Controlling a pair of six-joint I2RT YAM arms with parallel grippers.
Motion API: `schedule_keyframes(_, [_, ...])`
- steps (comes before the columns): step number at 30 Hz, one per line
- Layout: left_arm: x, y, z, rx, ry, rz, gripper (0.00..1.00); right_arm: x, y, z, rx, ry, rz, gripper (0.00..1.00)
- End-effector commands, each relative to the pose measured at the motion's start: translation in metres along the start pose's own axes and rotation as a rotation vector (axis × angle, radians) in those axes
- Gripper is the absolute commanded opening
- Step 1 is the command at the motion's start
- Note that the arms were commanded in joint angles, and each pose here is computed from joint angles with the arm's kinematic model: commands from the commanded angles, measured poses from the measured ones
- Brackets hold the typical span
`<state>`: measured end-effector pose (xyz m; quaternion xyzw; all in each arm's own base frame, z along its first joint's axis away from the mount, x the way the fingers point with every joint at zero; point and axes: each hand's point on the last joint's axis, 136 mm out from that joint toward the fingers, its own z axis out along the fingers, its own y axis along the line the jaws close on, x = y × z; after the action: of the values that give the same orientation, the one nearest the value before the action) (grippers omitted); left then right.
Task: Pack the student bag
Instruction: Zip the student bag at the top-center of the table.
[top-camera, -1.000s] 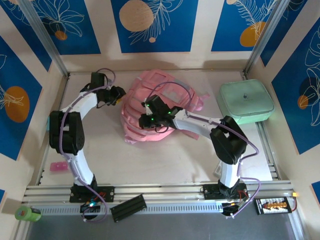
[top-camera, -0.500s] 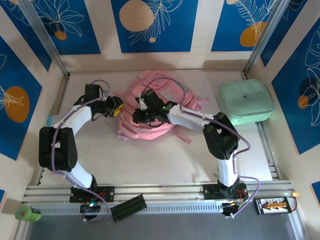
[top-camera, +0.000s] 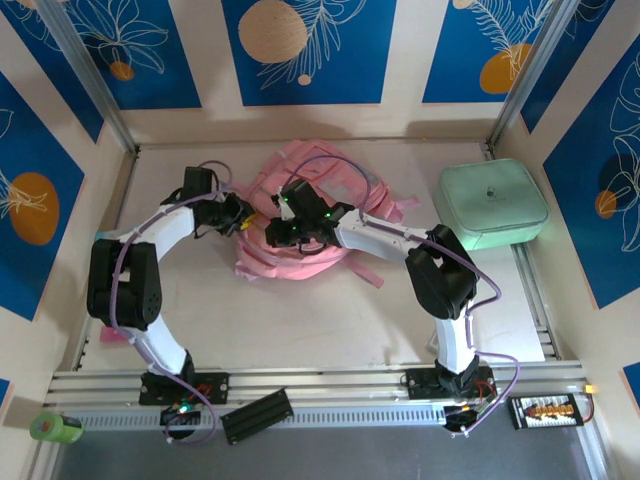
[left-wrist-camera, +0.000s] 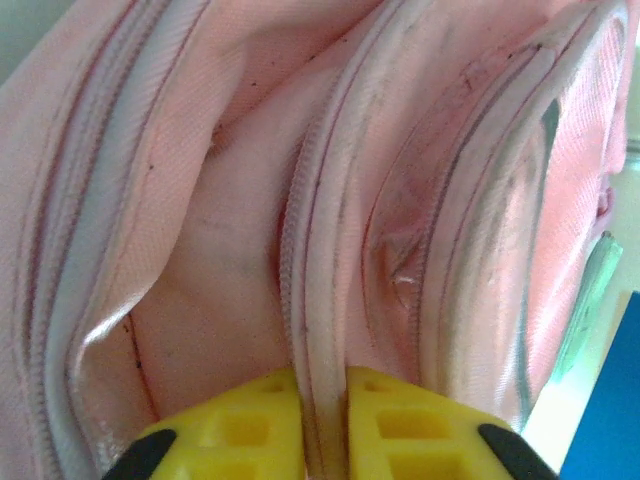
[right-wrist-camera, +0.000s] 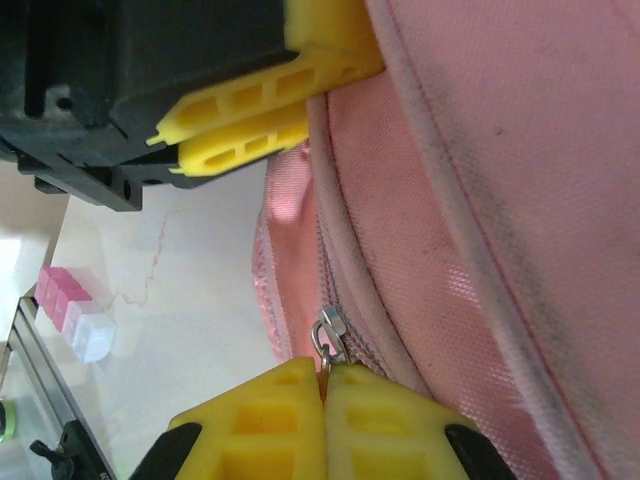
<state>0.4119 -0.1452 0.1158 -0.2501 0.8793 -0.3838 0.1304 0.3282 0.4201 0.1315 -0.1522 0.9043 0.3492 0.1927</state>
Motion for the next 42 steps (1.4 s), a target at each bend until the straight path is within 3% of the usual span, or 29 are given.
schedule_keyframes(1, [-0.018, -0.007, -0.002, -0.019, -0.062, 0.044, 0.02, -0.001, 0.002, -0.011, 0.035, -0.012, -0.042, 0.00])
schedule_keyframes(7, [-0.038, -0.015, -0.018, 0.001, -0.141, 0.063, 0.00, 0.018, -0.051, -0.039, 0.330, -0.004, -0.099, 0.00])
schedule_keyframes(13, [-0.059, -0.011, -0.033, -0.028, -0.200, 0.068, 0.00, 0.031, -0.081, -0.072, 0.477, -0.005, -0.121, 0.00])
schedule_keyframes(26, [-0.062, -0.003, -0.029, -0.012, -0.180, 0.022, 0.00, 0.045, -0.102, -0.086, 0.560, -0.002, -0.107, 0.00])
schedule_keyframes(33, [-0.061, -0.001, -0.030, -0.016, -0.171, 0.030, 0.00, 0.050, -0.136, -0.098, 0.661, -0.011, -0.067, 0.00])
schedule_keyframes(37, [-0.054, 0.001, -0.031, -0.034, -0.126, 0.086, 0.00, 0.033, -0.147, -0.106, 0.624, -0.038, -0.048, 0.00])
schedule_keyframes(42, [-0.039, 0.018, -0.038, -0.147, -0.052, 0.194, 0.00, 0.023, -0.141, -0.097, 0.477, 0.044, -0.129, 0.00])
